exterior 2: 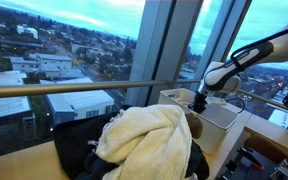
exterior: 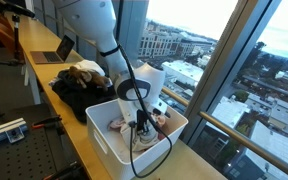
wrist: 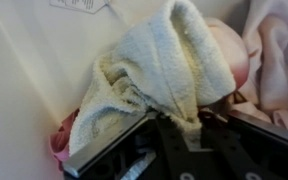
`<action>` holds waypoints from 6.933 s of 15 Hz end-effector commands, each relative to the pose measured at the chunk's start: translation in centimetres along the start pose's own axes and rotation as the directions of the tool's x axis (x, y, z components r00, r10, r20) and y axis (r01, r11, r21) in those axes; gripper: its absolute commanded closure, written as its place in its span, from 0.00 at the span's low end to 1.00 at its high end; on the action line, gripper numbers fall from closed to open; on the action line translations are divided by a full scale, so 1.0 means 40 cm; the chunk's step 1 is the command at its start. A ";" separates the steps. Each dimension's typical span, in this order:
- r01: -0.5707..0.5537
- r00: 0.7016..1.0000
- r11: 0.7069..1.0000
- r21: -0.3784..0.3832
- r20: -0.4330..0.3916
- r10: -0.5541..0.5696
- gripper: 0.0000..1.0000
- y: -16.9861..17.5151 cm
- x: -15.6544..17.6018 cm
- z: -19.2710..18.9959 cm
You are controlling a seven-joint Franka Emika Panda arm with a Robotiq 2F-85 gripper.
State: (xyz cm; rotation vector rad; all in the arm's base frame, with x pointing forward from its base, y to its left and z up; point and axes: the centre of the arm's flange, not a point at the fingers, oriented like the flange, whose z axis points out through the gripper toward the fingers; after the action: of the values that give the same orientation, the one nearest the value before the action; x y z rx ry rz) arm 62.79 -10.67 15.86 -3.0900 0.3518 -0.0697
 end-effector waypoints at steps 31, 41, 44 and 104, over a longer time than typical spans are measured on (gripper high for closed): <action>0.630 0.763 0.772 -0.084 -0.119 -0.635 0.95 -1.106 -0.460 -0.573; 0.581 0.814 0.809 -0.096 0.046 -0.579 0.95 -1.023 -0.385 -0.270; 0.570 0.822 0.815 -0.102 0.073 -0.565 0.95 -0.993 -0.381 -0.227; 0.134 0.983 0.983 -0.127 -0.109 -0.148 0.00 -0.131 0.121 -0.308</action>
State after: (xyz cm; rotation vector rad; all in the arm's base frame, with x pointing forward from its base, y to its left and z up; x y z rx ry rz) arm 66.09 -6.30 30.25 -3.2424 0.1790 -0.2217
